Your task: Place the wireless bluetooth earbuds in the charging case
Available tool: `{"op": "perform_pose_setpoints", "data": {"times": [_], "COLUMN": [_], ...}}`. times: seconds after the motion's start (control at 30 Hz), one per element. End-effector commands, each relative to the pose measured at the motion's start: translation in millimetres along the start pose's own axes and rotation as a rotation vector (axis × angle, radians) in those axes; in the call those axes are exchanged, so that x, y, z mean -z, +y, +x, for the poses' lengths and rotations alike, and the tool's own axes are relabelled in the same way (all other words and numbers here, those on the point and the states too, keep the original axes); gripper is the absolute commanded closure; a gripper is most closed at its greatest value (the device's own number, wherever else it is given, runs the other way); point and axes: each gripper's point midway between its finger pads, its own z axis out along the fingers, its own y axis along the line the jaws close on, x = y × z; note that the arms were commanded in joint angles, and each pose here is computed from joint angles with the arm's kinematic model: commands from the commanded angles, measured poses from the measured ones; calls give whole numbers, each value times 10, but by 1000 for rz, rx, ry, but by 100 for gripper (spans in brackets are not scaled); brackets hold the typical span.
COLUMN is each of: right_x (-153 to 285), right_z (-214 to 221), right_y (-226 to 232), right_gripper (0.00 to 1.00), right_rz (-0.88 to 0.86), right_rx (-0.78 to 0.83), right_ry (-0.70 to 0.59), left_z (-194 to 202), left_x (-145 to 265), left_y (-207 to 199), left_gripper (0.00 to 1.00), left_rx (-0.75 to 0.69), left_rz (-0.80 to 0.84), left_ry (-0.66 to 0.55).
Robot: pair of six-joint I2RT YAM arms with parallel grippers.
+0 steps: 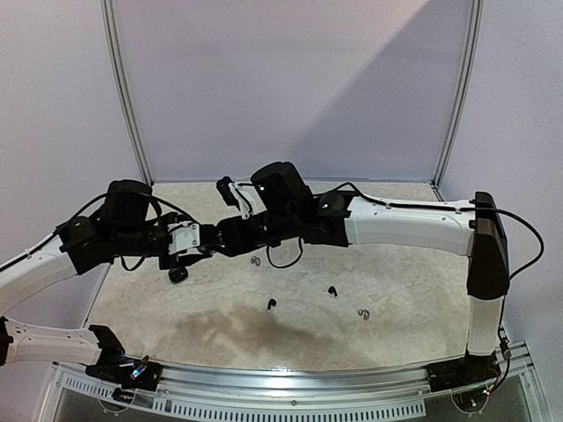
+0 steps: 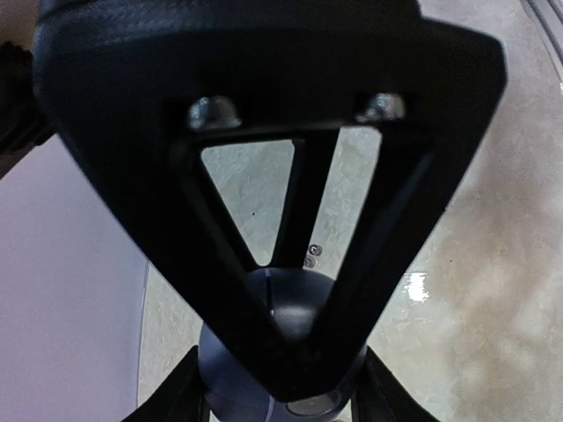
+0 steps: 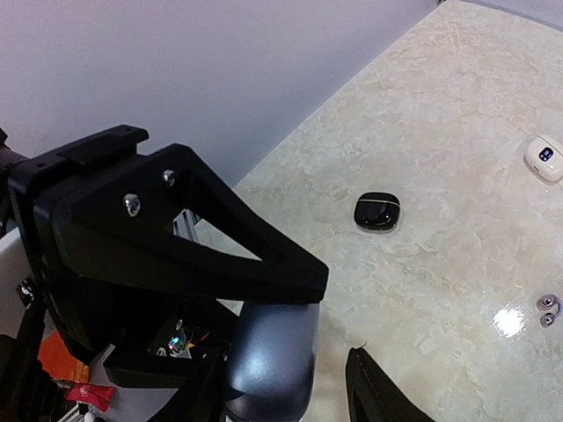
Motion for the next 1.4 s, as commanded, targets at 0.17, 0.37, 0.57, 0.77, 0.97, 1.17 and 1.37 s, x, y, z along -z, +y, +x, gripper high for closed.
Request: {"op": "perform_pose_setpoints", "data": {"times": [0.17,0.37,0.57,0.77,0.97,1.17,1.37], "right_x": [-55,20,464,1107,1467,1493,1494], "right_z": [114,96,-62,-173,-259,-346,-373], "right_y": [-63,-66,-96,336,618,704,731], "right_gripper": [80,100,100,100,100,100,100], "right_rz": [14,15,56,-61,-136,-156,-163], "right_rx": [6,27,146,445,587,621,626], "right_ry": [58,57,-18,-135,-236,-265,-278], "left_z": [-73,-156,-499,-920,-1337,-1619,-1629], "left_x": [-9,40,278,447,521,654,621], "left_y": [46,66,-57,-213,-5,230,166], "left_gripper": [100,53,1,1,20,41,60], "left_rx": [-11,71,341,555,653,666,655], "left_rz": [-24,-12,109,344,435,424,442], "left_ry": [-19,-45,-206,-385,-603,-802,-824]}}
